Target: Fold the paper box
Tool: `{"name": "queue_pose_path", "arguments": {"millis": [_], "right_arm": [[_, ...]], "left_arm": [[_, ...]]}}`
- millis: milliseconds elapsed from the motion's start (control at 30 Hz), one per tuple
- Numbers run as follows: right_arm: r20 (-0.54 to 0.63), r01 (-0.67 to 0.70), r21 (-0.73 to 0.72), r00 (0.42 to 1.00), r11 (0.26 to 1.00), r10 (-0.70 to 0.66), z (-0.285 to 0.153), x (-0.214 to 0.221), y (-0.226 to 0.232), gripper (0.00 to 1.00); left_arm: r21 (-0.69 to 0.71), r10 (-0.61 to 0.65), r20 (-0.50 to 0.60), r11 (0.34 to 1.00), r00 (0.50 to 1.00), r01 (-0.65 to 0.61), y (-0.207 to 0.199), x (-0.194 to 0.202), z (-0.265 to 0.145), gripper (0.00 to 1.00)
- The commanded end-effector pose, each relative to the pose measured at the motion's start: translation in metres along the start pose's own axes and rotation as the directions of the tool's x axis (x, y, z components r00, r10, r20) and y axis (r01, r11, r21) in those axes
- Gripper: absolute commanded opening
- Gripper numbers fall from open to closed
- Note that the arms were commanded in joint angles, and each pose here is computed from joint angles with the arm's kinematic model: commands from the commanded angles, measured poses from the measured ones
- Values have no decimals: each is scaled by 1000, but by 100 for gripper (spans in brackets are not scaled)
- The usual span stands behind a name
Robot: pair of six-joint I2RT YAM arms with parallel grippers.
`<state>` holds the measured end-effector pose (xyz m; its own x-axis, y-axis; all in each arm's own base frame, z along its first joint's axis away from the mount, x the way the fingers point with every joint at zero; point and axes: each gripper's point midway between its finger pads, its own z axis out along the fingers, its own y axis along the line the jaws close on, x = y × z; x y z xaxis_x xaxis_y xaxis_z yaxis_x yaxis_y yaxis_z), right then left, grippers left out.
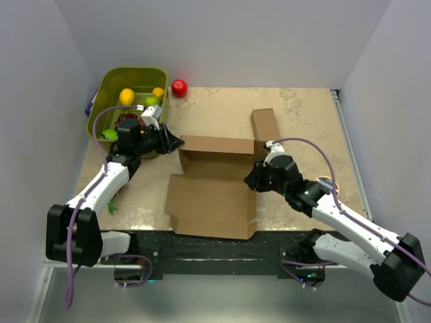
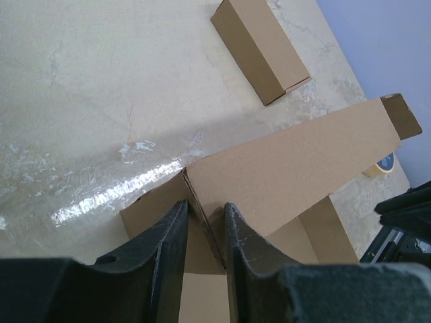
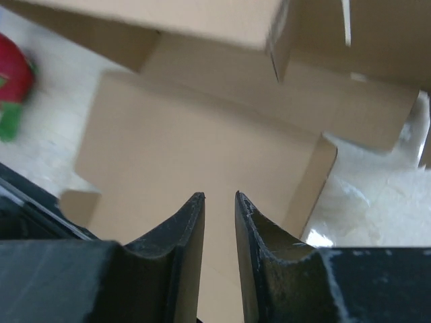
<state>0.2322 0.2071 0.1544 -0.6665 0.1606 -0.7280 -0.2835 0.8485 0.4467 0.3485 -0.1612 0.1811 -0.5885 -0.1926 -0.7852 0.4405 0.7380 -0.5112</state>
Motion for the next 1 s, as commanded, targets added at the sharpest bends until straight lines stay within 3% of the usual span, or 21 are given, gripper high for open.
{"name": "queue_pose_path", "arguments": {"millis": [0,300,600,733,867,967], "right_arm": [[-82,39,101,996,994,-30,11,30,-18,26],[-229,58,321,973,945,18,18,85,-67,24],[-268,24,434,958,900,104,30,124,-97,24],[-228,0,478,966,878,124,27,120,-102,23],[-197,-18,481,972,876,128,22,114,-102,28],[-197,-50,447,968,893,153,21,111,-91,41]], "left_arm": [[-158,-80,-153,986,985,56,36,53,-4,31],[-149,-75,-149,987,986,52,34,51,-5,31],[-135,-73,-145,989,987,53,31,50,-6,32],[-132,-66,-138,990,988,48,29,48,-7,32],[-132,-64,-133,990,989,47,28,46,-8,32],[-146,-61,-128,988,990,42,30,45,-9,32]]}}
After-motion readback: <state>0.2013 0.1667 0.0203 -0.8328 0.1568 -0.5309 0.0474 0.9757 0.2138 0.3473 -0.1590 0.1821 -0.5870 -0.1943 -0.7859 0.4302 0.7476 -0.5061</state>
